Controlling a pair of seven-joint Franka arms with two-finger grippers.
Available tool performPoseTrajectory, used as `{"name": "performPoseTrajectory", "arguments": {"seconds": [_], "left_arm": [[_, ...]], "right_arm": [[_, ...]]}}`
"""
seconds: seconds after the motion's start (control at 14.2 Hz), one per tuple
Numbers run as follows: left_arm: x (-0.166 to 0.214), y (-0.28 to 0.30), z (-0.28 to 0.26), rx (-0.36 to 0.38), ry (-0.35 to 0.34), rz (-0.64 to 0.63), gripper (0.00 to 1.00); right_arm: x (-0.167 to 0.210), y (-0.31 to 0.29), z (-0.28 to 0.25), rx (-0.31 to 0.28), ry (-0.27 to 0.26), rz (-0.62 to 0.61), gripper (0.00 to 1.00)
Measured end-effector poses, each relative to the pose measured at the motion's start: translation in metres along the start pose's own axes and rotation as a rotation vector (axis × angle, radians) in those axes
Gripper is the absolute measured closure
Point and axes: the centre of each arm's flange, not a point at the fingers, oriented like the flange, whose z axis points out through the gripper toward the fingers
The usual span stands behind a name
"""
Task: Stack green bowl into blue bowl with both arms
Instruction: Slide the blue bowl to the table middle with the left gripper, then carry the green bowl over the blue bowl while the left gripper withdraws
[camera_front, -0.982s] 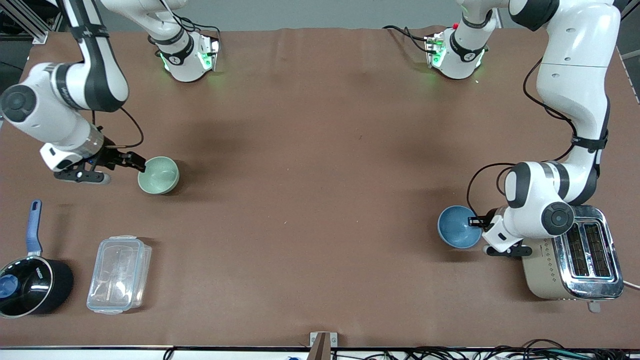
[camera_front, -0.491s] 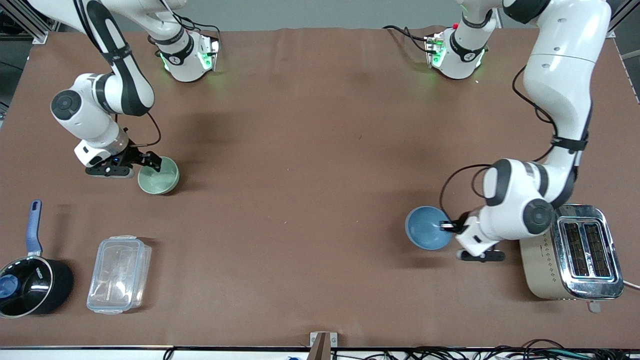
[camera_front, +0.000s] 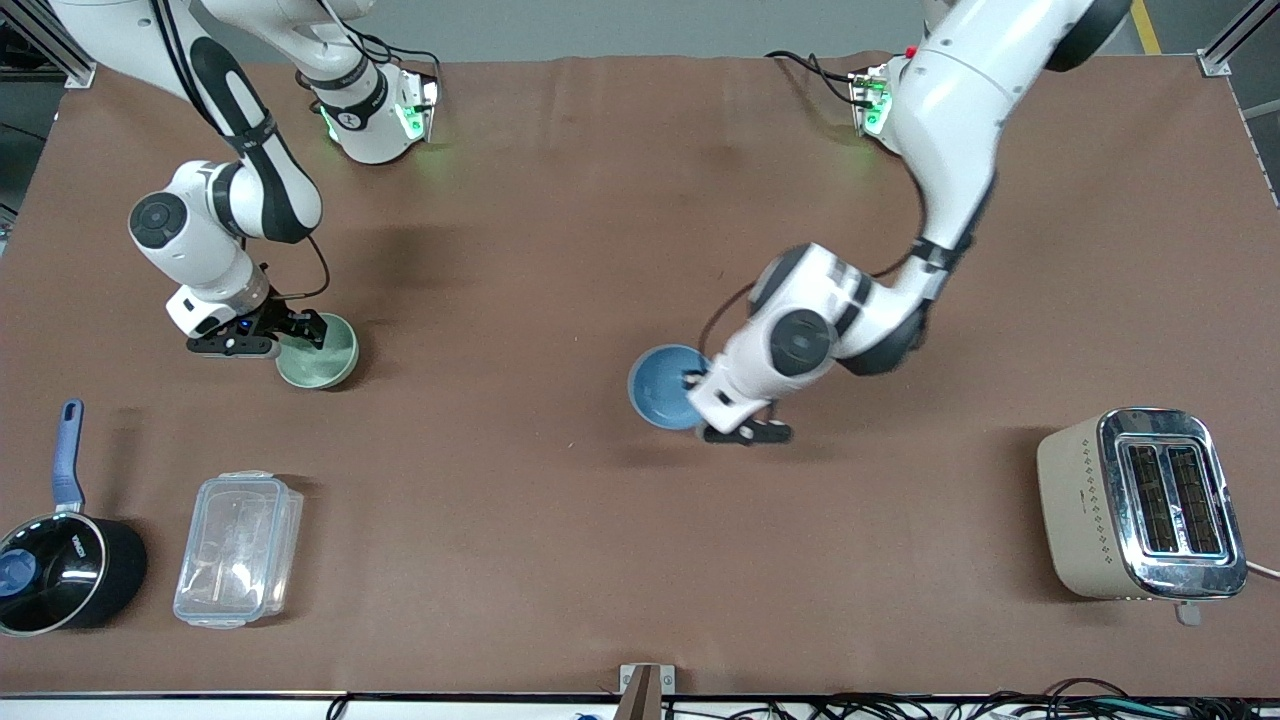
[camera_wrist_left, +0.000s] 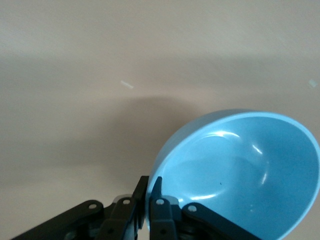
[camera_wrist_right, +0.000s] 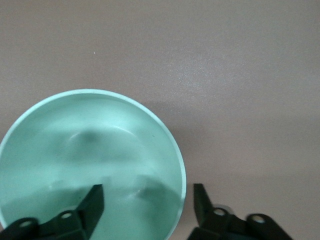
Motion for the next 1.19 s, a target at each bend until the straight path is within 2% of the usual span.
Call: {"name": "performPoseTrajectory", "arguments": {"seconds": [0.07, 0.14, 0.21, 0.28, 0.35, 0.42, 0.49, 0.63, 0.77, 0.91, 1.05, 1.19], "left_arm": [[-0.011, 0.017, 0.015, -0.003, 0.001, 0.001, 0.95], [-0.020, 0.030, 0.032, -0.010, 0.005, 0.005, 0.95], [-0.026, 0.039, 0.048, -0.021, 0.013, 0.003, 0.94], [-0.031, 0.048, 0.063, -0.035, 0.024, -0.006, 0.92], [-0.034, 0.053, 0.074, -0.044, 0.029, -0.016, 0.83], [-0.035, 0.055, 0.079, -0.049, 0.033, -0.023, 0.83], [-0.033, 0.055, 0.077, -0.053, 0.038, -0.026, 0.78], [-0.020, 0.053, 0.055, -0.064, 0.067, -0.037, 0.60], [0.001, 0.041, -0.001, -0.047, 0.095, -0.064, 0.41], [0.022, 0.012, -0.094, -0.003, 0.113, -0.107, 0.21], [0.035, -0.042, -0.193, 0.038, 0.157, -0.112, 0.01], [0.042, -0.104, -0.270, 0.070, 0.224, -0.070, 0.00]], "right_arm": [[0.000, 0.000, 0.002, -0.001, -0.001, 0.001, 0.37], [-0.001, 0.002, 0.004, -0.003, 0.000, 0.003, 0.37], [-0.001, 0.004, 0.006, -0.006, 0.006, 0.007, 0.44], [-0.001, 0.006, 0.008, -0.009, 0.011, 0.012, 0.57], [-0.002, 0.008, 0.009, -0.010, 0.010, 0.015, 0.68], [-0.001, 0.008, 0.010, -0.010, 0.011, 0.016, 0.78], [0.001, 0.008, 0.008, -0.010, 0.014, 0.015, 0.86], [0.007, 0.006, -0.001, -0.005, 0.001, 0.012, 0.89], [0.020, 0.002, -0.019, 0.005, -0.027, 0.015, 0.94], [0.040, -0.012, -0.051, 0.018, -0.090, 0.035, 0.94], [0.061, -0.052, -0.091, 0.024, -0.121, 0.080, 0.94], [0.077, -0.128, -0.131, 0.022, -0.124, 0.144, 0.94]]}}
